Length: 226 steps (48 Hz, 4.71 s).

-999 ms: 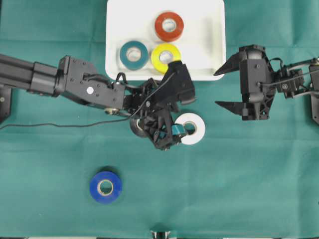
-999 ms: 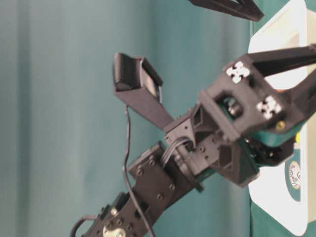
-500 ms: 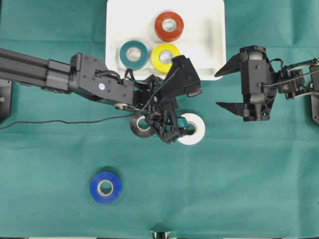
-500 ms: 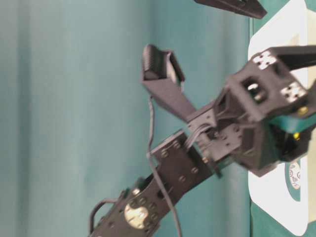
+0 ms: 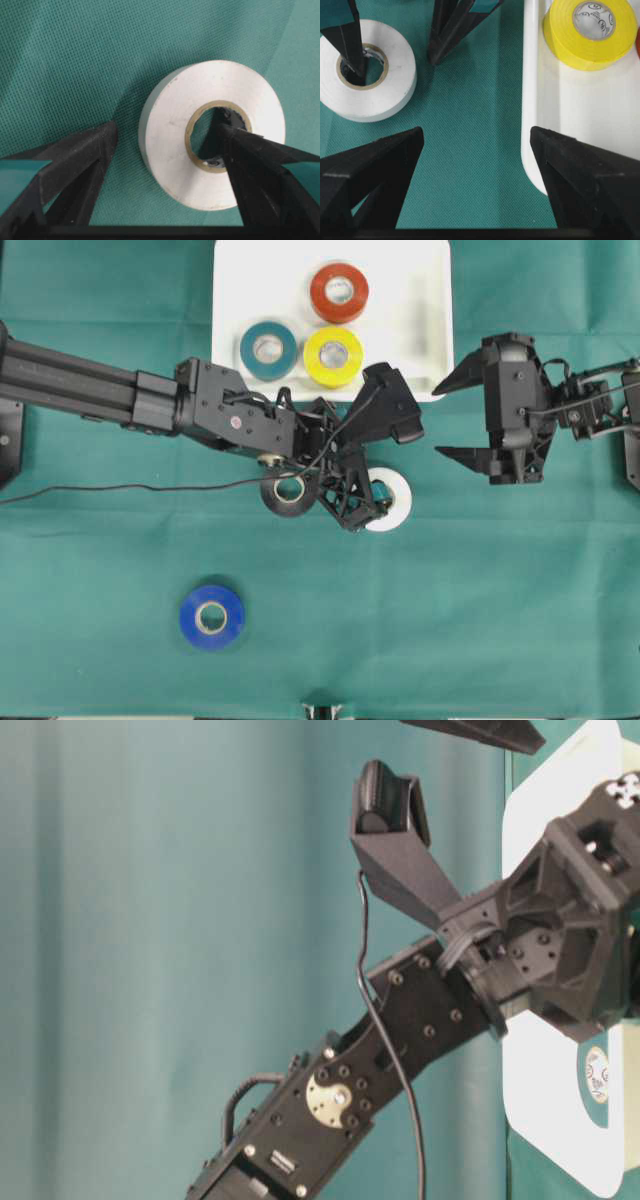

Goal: Put the tape alternately from left to right into the white case.
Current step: 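Move the left gripper over the white tape roll and lower it, then close the left gripper on the white tape roll's rim, then lift the white roll and carry it into the white tray, then open the left gripper to drop the white roll, withdraw left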

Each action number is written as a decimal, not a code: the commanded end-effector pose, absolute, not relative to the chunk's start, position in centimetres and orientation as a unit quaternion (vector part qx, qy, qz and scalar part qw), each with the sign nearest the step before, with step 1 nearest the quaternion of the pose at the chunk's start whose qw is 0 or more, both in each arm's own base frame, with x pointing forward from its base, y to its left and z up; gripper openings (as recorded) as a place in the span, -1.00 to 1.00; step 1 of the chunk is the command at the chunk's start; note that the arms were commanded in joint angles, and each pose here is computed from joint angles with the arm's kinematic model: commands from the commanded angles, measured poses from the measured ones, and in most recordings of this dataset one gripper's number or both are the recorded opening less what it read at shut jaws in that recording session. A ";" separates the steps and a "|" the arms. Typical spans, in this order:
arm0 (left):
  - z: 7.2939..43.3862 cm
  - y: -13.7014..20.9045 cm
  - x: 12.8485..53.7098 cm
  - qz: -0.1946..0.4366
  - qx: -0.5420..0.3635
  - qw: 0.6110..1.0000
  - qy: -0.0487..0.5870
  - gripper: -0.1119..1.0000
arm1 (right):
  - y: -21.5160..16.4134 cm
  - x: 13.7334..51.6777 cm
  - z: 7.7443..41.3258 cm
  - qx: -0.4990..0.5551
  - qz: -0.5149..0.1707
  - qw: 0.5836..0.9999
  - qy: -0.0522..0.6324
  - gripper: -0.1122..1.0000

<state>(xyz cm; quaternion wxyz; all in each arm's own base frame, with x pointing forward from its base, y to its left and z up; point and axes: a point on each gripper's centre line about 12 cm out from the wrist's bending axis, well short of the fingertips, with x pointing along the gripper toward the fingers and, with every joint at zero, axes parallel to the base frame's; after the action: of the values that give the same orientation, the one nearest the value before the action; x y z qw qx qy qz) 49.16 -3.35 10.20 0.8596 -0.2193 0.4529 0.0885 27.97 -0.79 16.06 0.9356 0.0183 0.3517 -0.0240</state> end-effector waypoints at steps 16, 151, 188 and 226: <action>10.9 -3.3 49.4 0.090 -0.216 0.857 0.459 0.80 | -0.6 28.2 16.7 0.022 -0.018 0.942 0.335 0.54; 18.0 12.5 50.6 0.125 -0.081 0.920 0.362 -0.28 | -0.5 28.4 16.9 0.032 -0.018 0.943 0.330 0.54; 18.1 12.2 50.5 0.111 -0.052 0.925 0.361 0.11 | -0.6 28.3 16.7 0.035 -0.020 0.942 0.332 0.54; 19.8 9.9 48.3 0.095 -0.043 0.927 0.360 0.66 | -0.5 28.4 16.9 0.035 -0.020 0.943 0.329 0.54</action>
<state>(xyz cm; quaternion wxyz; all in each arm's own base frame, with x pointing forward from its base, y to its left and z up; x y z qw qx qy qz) 48.54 10.61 16.63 0.9140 -0.0486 0.3903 0.0993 28.01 -0.64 16.10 0.9382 0.0327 0.3439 -0.0224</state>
